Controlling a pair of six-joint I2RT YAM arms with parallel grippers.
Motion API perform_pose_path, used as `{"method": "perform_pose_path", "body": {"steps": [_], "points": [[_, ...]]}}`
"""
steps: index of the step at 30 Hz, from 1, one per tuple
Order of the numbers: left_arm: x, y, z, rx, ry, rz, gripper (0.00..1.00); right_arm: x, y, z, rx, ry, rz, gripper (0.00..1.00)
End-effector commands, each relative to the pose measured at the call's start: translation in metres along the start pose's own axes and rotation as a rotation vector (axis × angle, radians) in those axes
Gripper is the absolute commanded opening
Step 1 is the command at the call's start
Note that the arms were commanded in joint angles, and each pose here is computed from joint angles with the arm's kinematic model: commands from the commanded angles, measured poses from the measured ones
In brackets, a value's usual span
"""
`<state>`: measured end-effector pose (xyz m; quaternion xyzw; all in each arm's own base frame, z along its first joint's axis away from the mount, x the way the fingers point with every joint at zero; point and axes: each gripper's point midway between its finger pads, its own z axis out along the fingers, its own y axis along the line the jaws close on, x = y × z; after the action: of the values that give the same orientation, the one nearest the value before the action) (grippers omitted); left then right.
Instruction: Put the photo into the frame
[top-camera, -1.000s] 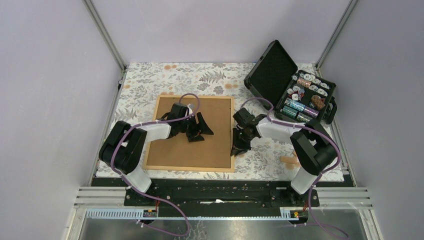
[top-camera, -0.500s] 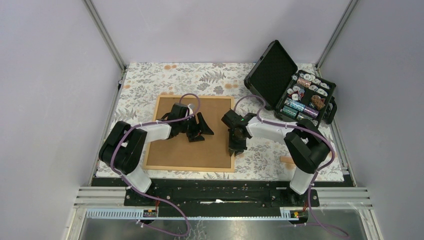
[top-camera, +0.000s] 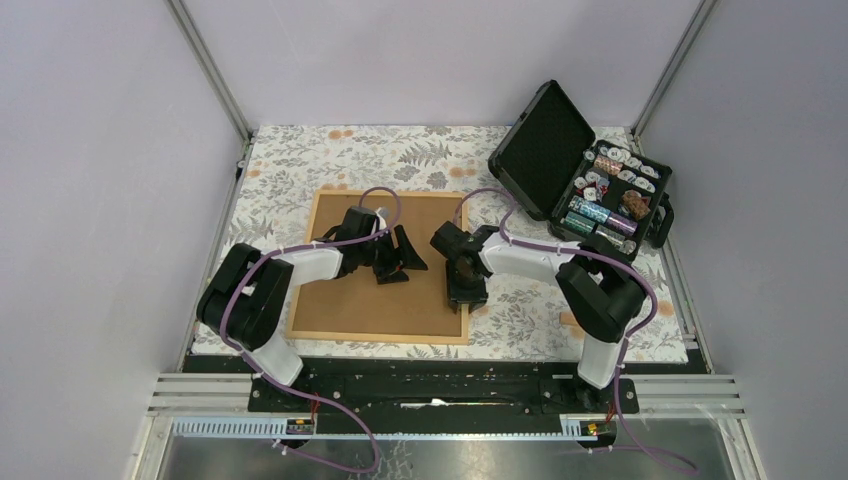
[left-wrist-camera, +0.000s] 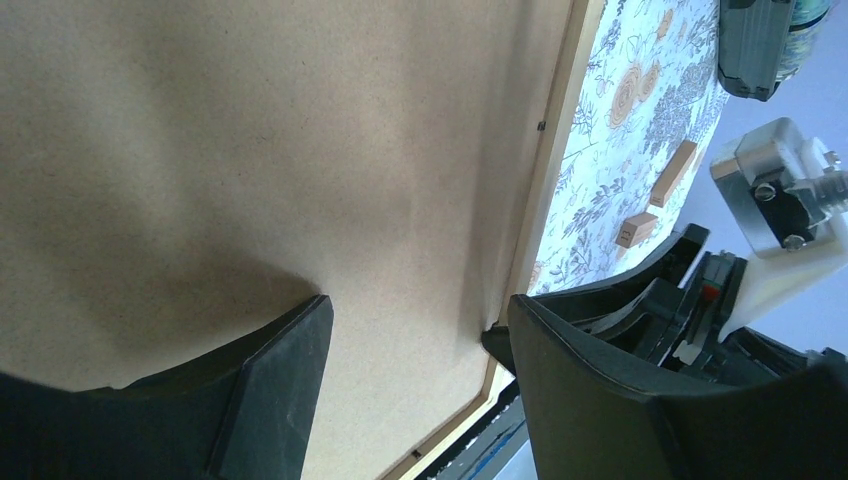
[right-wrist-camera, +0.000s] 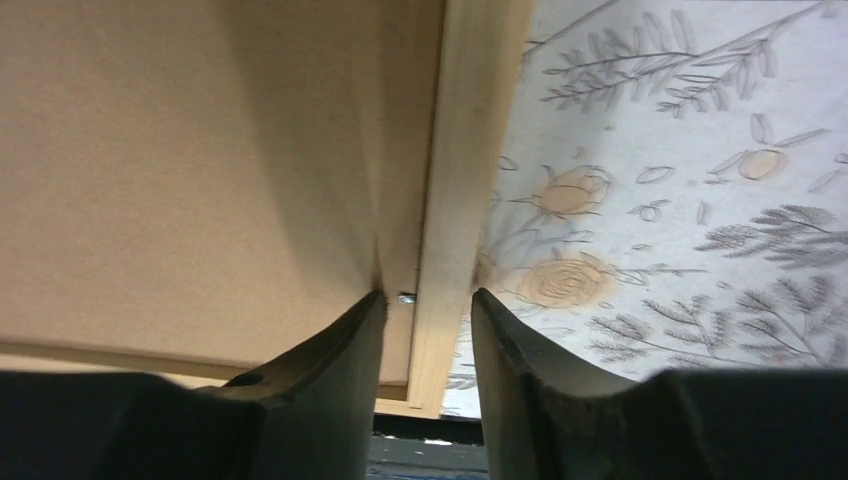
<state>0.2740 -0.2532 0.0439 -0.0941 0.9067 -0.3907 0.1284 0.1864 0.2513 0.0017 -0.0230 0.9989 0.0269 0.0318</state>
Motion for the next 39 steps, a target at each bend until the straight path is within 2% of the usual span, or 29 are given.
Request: {"method": "perform_pose_path", "body": {"steps": [1,7,11,16,21,22,25,27,30,34,37,39], "points": [[0.016,0.032,-0.001,-0.128,0.029,-0.014,0.71,0.013,0.024,0.055,-0.106,0.039,-0.033,0.49],[0.013,0.026,-0.005,-0.126,0.025,0.007,0.71,-0.013,0.024,0.006,-0.194,-0.043,-0.03,0.55],[0.006,0.009,-0.012,-0.089,0.02,0.036,0.73,-0.029,0.003,-0.019,-0.181,-0.098,-0.021,0.54],[-0.029,-0.013,-0.04,-0.081,-0.065,0.096,0.86,-0.06,-0.009,-0.012,-0.111,-0.213,-0.084,0.48],[-0.065,-0.007,-0.084,-0.106,-0.166,0.087,0.91,-0.081,-0.008,0.017,-0.039,-0.211,-0.216,0.42],[-0.068,-0.004,-0.091,-0.116,-0.181,0.081,0.92,-0.085,-0.009,0.019,-0.029,-0.212,-0.265,0.38],[-0.072,0.001,-0.108,-0.13,-0.216,0.074,0.92,-0.094,-0.01,0.023,-0.054,-0.189,-0.47,0.15],[-0.071,0.003,-0.113,-0.135,-0.229,0.068,0.92,-0.096,-0.008,0.025,-0.126,-0.139,-0.657,0.13],[-0.066,0.004,-0.112,-0.126,-0.218,0.056,0.93,-0.136,-0.019,0.024,-0.063,-0.251,-0.786,0.07],[-0.062,0.0,-0.112,-0.113,-0.192,0.046,0.93,-0.213,-0.004,0.0,0.027,-0.421,-0.873,0.0],[-0.064,-0.004,-0.118,-0.111,-0.211,0.047,0.93,-0.283,0.007,-0.017,0.142,-0.518,-0.891,0.01],[-0.061,-0.007,-0.12,-0.102,-0.217,0.046,0.93,-0.327,0.013,-0.022,0.229,-0.58,-0.906,0.07]]}}
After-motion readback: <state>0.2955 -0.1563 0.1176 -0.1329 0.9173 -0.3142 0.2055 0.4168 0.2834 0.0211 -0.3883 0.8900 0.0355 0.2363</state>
